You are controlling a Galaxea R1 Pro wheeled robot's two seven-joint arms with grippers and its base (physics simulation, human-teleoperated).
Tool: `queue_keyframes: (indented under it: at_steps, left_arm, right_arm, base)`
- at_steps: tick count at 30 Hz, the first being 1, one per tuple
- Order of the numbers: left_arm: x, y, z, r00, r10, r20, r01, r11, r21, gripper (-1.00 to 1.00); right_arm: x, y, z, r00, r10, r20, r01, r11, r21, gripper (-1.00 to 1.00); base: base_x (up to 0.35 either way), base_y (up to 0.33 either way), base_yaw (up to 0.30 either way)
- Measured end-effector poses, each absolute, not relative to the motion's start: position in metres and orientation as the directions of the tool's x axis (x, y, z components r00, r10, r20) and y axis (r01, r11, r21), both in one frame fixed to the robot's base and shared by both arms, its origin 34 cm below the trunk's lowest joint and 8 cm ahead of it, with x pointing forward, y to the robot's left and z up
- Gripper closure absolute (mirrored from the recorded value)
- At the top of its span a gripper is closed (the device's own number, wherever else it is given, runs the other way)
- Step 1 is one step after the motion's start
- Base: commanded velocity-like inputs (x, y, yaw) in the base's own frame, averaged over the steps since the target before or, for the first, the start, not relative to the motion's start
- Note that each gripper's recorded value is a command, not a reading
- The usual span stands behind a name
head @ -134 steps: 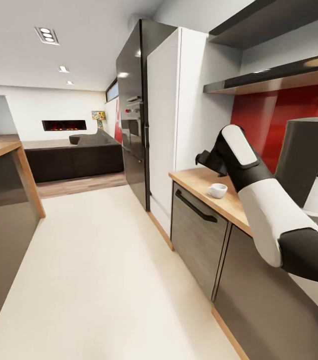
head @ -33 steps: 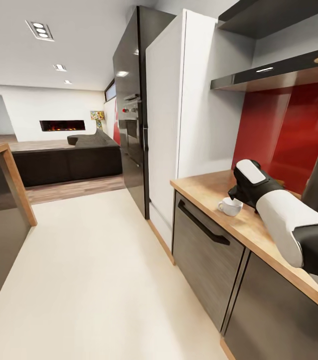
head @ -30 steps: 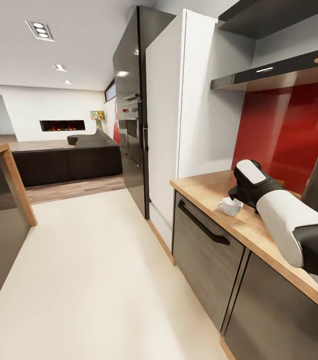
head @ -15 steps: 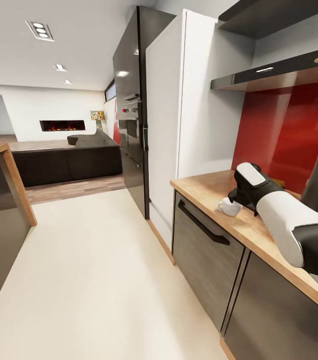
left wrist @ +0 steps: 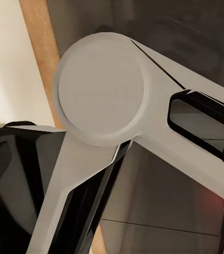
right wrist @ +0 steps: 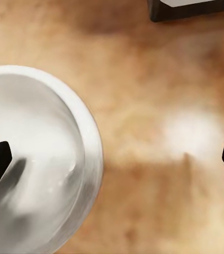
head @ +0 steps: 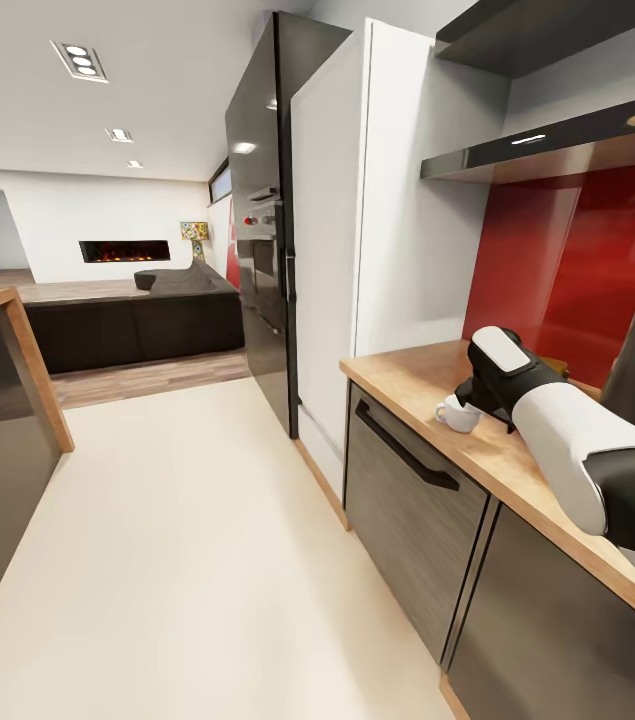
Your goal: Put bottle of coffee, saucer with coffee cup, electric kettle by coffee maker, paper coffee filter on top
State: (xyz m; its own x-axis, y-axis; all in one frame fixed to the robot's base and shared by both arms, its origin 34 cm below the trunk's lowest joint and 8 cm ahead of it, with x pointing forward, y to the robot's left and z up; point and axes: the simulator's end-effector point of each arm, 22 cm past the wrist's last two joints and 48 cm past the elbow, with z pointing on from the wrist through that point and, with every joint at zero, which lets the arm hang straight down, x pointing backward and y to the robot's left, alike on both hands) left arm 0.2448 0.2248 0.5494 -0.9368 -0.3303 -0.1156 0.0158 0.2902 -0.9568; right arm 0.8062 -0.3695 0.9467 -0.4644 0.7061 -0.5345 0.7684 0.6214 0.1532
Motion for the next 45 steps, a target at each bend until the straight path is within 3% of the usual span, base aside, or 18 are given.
queue_keyframes:
  at_steps: [18, 19, 45]
  left_arm:
    - [0.2448, 0.2244, 0.5494, -0.937, -0.33, -0.115, 0.016, 0.29, -0.957, -1.0]
    - [0.2448, 0.2244, 0.5494, -0.937, -0.33, -0.115, 0.016, 0.29, -0.957, -1.0]
    - [0.2451, 0.2253, 0.5512, -0.937, -0.33, -0.116, 0.016, 0.291, -0.957, -1.0]
  right_arm:
    - [0.811, -0.3653, 0.943, -0.469, 0.708, -0.528, 0.754, 0.632, 0.178, -1.0]
    - [0.811, -0.3653, 0.9425, -0.469, 0.709, -0.527, 0.754, 0.632, 0.179, 1.0]
    - [0.8098, -0.3728, 0.9438, -0.465, 0.711, -0.527, 0.759, 0.627, 0.176, 1.0]
  base:
    - [0.0, 0.0, 0.0]
    - [0.0, 0.0, 0.0]
    - [0.0, 0.0, 0.0]
